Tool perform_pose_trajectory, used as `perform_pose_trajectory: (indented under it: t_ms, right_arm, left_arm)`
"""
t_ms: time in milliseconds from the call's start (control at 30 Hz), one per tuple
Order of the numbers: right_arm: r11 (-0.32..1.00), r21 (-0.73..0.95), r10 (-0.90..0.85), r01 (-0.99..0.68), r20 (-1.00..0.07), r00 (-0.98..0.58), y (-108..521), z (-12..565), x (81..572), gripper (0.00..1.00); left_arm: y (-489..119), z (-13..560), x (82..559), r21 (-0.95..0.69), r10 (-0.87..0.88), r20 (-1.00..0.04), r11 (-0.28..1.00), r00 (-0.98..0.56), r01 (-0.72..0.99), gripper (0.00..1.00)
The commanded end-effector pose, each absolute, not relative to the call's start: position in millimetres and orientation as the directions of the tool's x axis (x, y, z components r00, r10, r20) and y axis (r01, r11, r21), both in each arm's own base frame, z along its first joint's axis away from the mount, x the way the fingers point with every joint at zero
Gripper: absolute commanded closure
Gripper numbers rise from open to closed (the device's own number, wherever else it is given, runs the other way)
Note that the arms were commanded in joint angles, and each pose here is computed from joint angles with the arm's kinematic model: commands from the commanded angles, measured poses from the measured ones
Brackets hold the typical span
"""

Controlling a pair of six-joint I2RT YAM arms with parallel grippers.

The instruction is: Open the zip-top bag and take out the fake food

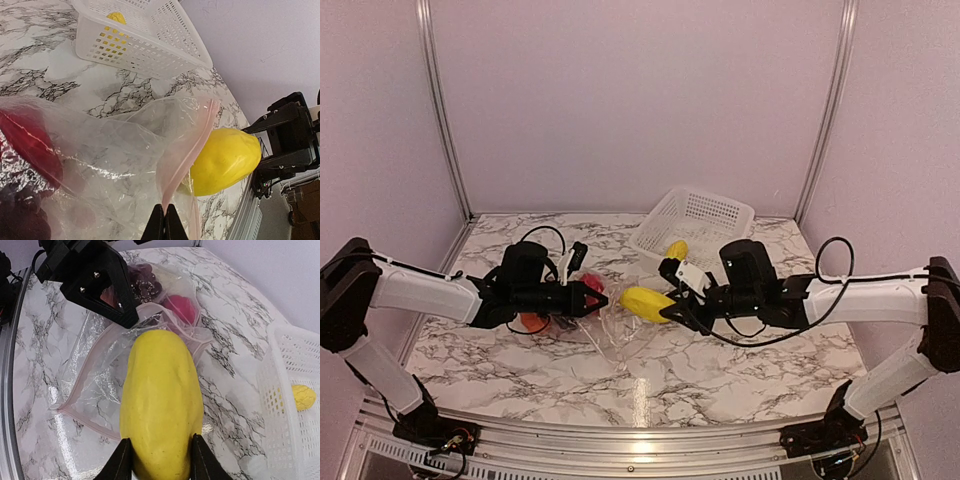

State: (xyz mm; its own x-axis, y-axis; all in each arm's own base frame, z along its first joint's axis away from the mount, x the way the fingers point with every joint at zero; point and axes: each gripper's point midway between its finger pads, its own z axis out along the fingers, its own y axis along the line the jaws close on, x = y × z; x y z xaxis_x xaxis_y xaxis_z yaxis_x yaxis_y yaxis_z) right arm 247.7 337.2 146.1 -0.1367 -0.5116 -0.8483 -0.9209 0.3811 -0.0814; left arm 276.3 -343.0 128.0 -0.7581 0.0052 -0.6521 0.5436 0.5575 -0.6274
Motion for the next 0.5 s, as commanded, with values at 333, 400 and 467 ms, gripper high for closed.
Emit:
perform_pose_trajectory:
  t_ms: [333,400,467]
  right_arm:
    - [0.736,-0.07,-0.252,-0.674,-0.951,-0.176,273,237,377,0.88]
    - [0.78,-0.08,-0.251,-0.62,-0.949,-0.193,263,236,405,0.88]
    - [0.818,-0.086,-0.25,-0.569,-0.944,-0.216,255,231,433,0.88]
  left_arm:
    - [-351,131,282,-0.624,0.011,-0.662,0.546,-0.749,0.56,1.0]
    - [-351,132,282,-0.622,0.011,-0.664,0.547,-0.747,0.561,1.0]
    - [-350,131,282,-0.621,0.011,-0.664,0.548,-0.748,0.56,1.0]
